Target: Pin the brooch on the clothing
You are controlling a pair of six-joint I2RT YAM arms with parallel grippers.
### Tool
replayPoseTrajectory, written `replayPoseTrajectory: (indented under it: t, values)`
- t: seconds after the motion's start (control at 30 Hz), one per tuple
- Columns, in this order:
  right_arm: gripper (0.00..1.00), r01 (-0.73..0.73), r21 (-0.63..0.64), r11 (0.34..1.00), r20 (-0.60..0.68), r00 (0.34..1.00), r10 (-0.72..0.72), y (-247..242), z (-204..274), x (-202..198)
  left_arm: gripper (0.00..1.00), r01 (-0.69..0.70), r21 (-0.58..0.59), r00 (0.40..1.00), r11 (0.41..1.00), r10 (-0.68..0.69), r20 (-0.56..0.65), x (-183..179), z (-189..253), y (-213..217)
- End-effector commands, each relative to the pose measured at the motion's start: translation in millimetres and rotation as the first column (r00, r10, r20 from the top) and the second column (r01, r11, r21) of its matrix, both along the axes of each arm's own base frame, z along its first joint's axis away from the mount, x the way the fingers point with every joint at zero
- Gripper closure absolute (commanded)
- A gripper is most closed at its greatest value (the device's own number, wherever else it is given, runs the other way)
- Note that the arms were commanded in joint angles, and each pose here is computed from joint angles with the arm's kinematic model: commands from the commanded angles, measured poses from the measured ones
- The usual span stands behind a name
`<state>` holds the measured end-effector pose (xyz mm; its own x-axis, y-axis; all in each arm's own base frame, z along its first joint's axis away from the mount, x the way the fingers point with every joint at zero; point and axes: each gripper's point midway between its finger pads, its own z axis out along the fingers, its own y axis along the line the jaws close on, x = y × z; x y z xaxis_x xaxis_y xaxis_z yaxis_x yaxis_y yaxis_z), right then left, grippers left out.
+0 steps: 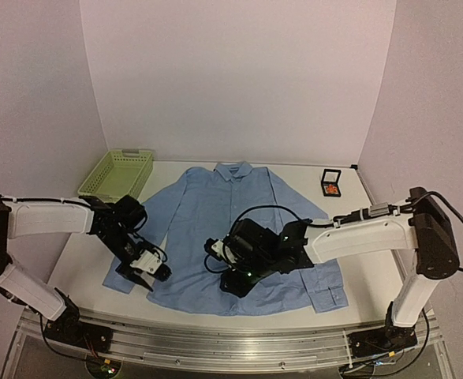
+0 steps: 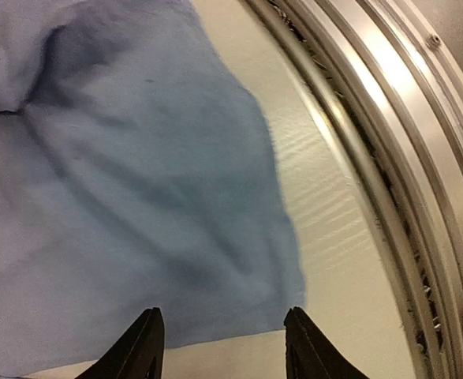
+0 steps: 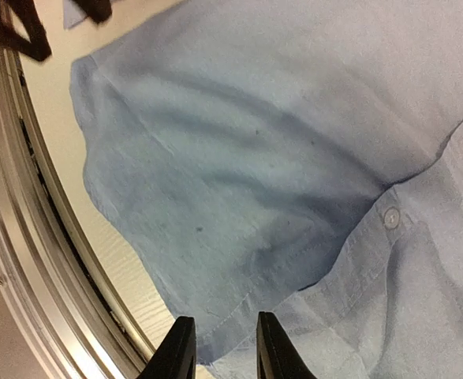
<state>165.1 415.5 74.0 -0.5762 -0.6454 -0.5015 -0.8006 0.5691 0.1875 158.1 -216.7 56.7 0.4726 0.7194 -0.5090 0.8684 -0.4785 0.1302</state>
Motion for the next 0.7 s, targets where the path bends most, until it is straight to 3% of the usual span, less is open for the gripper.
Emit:
replayPoseTrajectory:
  t: [0.0,0.17,0.33,0.47,0.57,0.67]
  values:
    - [0.8,-0.006,-0.076,0.997,-0.019,1.0,0.004,-11,-23,-4,0.48,-0.014,-0.118,0.996,0.993,0.003,-0.09,30,51,-36]
    - [0.85,-0.019,-0.125,0.992,-0.059,0.998,0.012,-18,-50,-11,0.5,-0.231,-0.183,0.953,0.956,0.184,-0.241,98,58,-96]
    - [0.87,-0.037,-0.157,0.987,-0.058,0.998,0.028,-31,-58,-26,0.51,-0.488,-0.209,0.871,0.847,0.461,-0.169,210,34,-134]
    - [0.87,-0.068,-0.195,0.978,-0.084,0.995,0.052,-43,-72,-42,0.51,-0.634,-0.167,0.773,0.755,0.623,-0.12,278,1,-124]
    - [0.87,-0.083,-0.233,0.969,-0.118,0.991,0.056,-56,-87,-50,0.51,-0.664,-0.129,0.747,0.737,0.662,-0.064,297,-28,-107]
    - [0.88,-0.097,-0.25,0.963,-0.143,0.988,0.062,-66,-93,-57,0.51,-0.637,-0.124,0.767,0.761,0.642,-0.004,295,-47,-96]
